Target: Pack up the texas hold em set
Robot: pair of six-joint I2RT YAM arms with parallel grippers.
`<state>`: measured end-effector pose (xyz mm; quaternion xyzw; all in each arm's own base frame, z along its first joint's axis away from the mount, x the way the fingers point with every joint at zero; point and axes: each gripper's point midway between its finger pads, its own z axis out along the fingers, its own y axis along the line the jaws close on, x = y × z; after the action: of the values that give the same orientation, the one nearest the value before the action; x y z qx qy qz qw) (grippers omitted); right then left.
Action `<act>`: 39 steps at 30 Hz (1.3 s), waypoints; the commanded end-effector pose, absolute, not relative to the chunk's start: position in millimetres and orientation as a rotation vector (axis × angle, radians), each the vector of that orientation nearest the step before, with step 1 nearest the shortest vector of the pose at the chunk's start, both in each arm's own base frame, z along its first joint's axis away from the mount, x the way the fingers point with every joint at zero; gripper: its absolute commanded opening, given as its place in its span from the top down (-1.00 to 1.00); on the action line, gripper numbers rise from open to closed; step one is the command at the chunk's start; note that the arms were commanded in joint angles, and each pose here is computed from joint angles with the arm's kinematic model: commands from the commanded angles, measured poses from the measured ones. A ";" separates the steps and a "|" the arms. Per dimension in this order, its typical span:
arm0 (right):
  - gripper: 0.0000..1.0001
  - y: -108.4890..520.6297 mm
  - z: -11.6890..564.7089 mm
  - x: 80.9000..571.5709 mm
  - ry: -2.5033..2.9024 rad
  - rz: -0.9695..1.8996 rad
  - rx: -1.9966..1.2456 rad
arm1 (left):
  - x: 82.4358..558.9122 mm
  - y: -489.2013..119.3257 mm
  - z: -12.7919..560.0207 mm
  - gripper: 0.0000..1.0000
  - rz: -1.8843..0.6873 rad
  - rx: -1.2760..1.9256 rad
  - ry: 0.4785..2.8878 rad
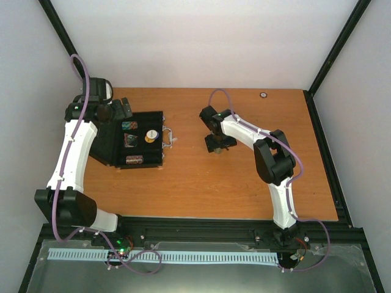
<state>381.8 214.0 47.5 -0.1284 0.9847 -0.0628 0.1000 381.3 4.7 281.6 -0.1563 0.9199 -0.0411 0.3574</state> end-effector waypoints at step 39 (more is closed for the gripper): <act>0.83 471.8 182.7 362.7 2.495 1.309 -0.685 | 380.8 3.9 306.4 -0.99 -0.137 -0.404 2.309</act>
<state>364.8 433.9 165.4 -0.2208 0.8838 0.3946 0.1202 383.0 5.1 286.6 -0.1575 0.9175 -0.0414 0.3630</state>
